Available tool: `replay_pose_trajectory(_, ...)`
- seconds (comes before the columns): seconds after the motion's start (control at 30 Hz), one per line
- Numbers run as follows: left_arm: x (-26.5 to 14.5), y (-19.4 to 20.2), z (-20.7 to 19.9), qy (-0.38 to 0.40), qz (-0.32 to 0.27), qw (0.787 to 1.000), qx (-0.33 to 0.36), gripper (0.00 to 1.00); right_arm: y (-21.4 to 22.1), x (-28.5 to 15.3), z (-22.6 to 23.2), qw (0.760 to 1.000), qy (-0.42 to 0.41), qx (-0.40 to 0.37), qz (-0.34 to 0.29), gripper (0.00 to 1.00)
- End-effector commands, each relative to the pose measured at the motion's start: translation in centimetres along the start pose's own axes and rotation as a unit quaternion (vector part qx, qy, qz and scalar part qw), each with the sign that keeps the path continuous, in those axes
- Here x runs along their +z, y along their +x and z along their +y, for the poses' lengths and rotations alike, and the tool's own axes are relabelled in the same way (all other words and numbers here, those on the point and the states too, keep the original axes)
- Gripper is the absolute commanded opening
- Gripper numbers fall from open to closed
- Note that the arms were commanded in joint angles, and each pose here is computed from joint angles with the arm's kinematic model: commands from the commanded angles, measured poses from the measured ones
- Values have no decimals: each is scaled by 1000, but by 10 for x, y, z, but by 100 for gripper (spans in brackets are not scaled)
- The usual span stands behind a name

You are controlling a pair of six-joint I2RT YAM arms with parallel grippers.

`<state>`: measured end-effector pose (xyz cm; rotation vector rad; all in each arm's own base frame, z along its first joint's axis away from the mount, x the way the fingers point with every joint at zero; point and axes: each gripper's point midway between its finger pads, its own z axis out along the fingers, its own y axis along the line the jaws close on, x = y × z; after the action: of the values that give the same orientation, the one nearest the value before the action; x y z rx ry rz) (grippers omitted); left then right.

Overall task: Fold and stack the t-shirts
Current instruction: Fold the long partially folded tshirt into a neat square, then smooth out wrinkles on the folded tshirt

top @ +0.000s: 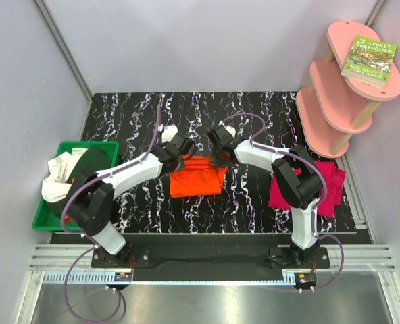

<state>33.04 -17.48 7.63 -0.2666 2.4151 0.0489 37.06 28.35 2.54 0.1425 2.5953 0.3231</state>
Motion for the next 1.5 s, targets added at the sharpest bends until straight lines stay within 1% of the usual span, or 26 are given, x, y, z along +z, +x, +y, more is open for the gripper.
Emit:
replay_pose_trajectory(0.0,-33,-66,-10,16,-88,996,-22,0,-18,-26,-20,998,56,-28,-29,0)
replay_pose_trajectory(0.17,-34,-70,-13,17,-90,996,-25,0,-23,-33,-23,997,63,-21,-43,0)
replay_pose_trajectory(0.37,-29,-68,-9,6,-89,996,-27,0,-43,-50,-24,993,65,-9,-94,0)
replay_pose_trajectory(0.47,-26,-68,-9,2,-87,996,-26,0,-53,-51,-22,992,65,-8,-108,0)
replay_pose_trajectory(0.8,-5,-71,-8,-12,-83,996,-17,0,-70,-29,-25,989,75,8,-130,0)
replay_pose_trajectory(1.1,28,-62,-7,-27,-56,998,-8,0,-76,8,-30,989,89,8,-116,0)
replay_pose_trajectory(1.13,33,-60,-6,-30,-51,998,-7,2,-76,9,-30,989,90,5,-116,0)
replay_pose_trajectory(1.17,35,-61,-7,-29,-49,998,-8,13,-76,11,-29,989,89,4,-115,1)
replay_pose_trajectory(1.2,34,-63,-7,-29,-51,998,-11,28,-80,9,-29,988,91,1,-122,9)
replay_pose_trajectory(1.23,30,-68,-8,-24,-59,998,-17,54,-84,6,-28,988,89,2,-129,18)
replay_pose_trajectory(1.27,28,-70,-7,-23,-63,998,-20,67,-91,-2,-25,987,83,2,-140,31)
replay_pose_trajectory(1.3,25,-72,-6,-21,-70,997,-25,74,-95,-6,-23,986,80,-2,-148,36)
replay_pose_trajectory(1.33,20,-77,-6,-18,-78,996,-30,84,-99,-12,-20,985,74,-5,-155,39)
replay_pose_trajectory(1.37,13,-84,-6,-12,-87,996,-35,89,-106,-24,-16,984,68,-12,-166,47)
replay_pose_trajectory(1.4,9,-86,-6,-8,-90,995,-37,91,-108,-31,-15,983,67,-16,-170,49)
replay_pose_trajectory(1.47,-3,-91,-9,10,-95,994,-46,91,-107,-50,-5,981,54,-31,-182,52)
